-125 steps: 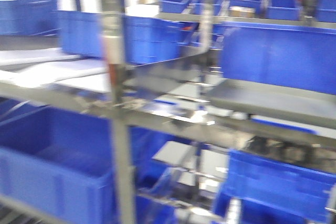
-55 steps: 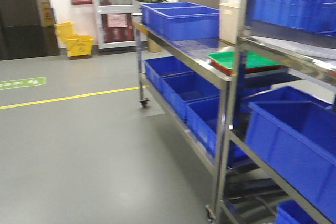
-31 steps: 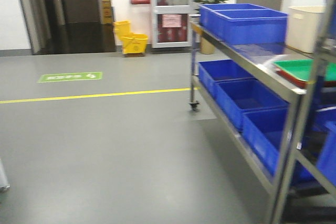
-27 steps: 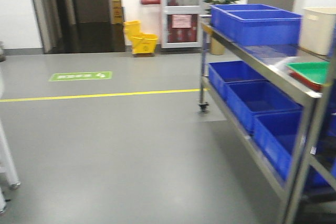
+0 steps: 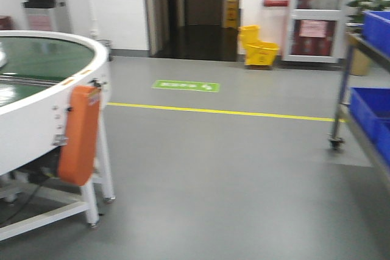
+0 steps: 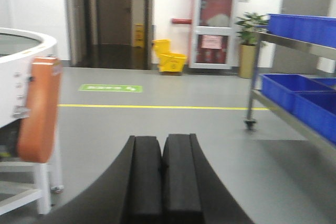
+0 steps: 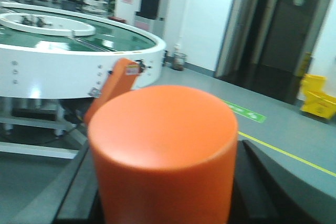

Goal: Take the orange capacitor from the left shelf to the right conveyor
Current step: 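Drive the base to the round green conveyor holding the cylinder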

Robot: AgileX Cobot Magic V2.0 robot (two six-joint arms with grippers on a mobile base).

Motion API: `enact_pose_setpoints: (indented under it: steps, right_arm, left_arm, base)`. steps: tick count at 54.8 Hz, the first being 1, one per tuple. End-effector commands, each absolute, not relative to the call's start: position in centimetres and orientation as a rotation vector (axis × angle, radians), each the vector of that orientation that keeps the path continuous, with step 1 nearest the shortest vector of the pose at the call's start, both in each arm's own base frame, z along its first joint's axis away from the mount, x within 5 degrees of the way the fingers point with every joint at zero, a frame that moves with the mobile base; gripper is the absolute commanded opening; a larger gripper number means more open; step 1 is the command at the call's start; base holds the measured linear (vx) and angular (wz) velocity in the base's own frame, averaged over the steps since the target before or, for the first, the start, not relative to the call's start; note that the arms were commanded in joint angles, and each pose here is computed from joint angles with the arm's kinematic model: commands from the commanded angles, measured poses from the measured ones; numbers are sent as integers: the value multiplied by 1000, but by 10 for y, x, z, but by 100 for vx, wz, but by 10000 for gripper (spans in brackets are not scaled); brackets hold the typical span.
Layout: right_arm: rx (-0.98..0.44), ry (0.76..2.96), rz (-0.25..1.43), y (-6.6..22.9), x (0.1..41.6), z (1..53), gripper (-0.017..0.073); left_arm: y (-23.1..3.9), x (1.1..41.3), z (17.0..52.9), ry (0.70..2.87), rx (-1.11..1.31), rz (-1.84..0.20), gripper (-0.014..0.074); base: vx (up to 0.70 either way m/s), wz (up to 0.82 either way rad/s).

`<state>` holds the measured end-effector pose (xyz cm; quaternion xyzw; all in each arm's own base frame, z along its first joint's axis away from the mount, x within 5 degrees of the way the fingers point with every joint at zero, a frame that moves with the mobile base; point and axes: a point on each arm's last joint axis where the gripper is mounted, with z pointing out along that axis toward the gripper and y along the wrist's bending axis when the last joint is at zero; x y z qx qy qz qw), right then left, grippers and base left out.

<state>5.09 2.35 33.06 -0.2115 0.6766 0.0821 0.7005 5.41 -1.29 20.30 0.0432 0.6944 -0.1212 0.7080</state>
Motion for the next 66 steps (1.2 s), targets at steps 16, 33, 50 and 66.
enact_pose_setpoints:
  steps: [16,33,50,66]
  right_arm:
    - [-440,1403,176,22,50,347,-8]
    - [-440,1401,175,22,49,347,-8]
    - [-440,1401,175,22,49,347,-8]
    - [-440,1402,175,22,49,347,-8]
  left_arm:
    - [-12,51,221,1427,84,-291,-6]
    - [-12,51,221,1427,84,-291,-6]
    - [-12,51,221,1427,84,-291,-6]
    - [-12,51,221,1427,84,-291,-6]
  base:
    - [25,56]
    - [33,32]
    - [42,13]
    - [47,22]
